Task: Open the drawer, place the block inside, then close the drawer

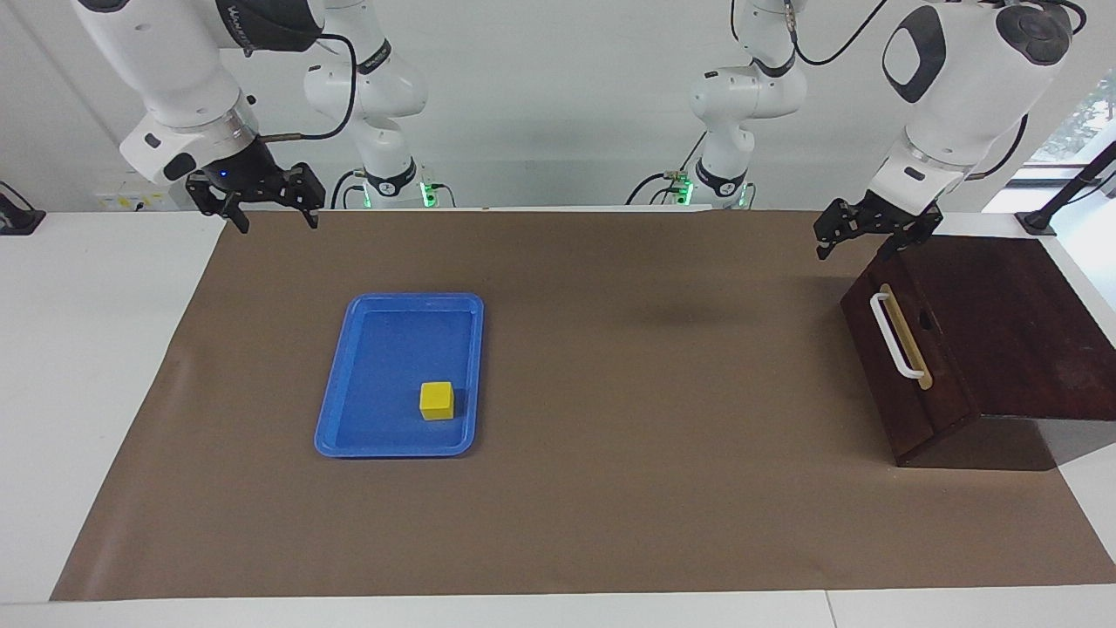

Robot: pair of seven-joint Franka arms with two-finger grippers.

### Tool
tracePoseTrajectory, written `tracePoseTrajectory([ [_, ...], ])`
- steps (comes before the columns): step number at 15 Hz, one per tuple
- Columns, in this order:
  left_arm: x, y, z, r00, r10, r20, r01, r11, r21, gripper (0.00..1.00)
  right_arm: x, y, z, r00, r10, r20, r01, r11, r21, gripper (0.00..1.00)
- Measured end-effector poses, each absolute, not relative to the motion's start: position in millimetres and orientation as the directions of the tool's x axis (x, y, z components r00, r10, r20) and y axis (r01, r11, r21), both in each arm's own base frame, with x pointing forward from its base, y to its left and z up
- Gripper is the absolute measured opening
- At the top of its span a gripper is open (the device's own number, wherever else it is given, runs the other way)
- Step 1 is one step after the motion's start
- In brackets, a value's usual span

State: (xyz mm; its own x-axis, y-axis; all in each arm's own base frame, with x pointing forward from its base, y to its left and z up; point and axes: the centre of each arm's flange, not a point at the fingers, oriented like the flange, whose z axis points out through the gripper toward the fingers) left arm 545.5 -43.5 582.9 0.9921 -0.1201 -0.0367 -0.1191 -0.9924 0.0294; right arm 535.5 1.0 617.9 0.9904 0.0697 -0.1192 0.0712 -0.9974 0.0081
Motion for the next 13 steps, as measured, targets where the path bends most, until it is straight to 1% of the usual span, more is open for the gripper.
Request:
tracePoseTrajectory([
  [13, 545.5, -43.5, 582.9, 0.992, -0.120, -0.037, -0.119, -0.992, 0.029, 1.00, 536.1, 0.7, 617.4, 0.991, 0.062, -0.116, 0.063, -0.998, 0.007, 1.00],
])
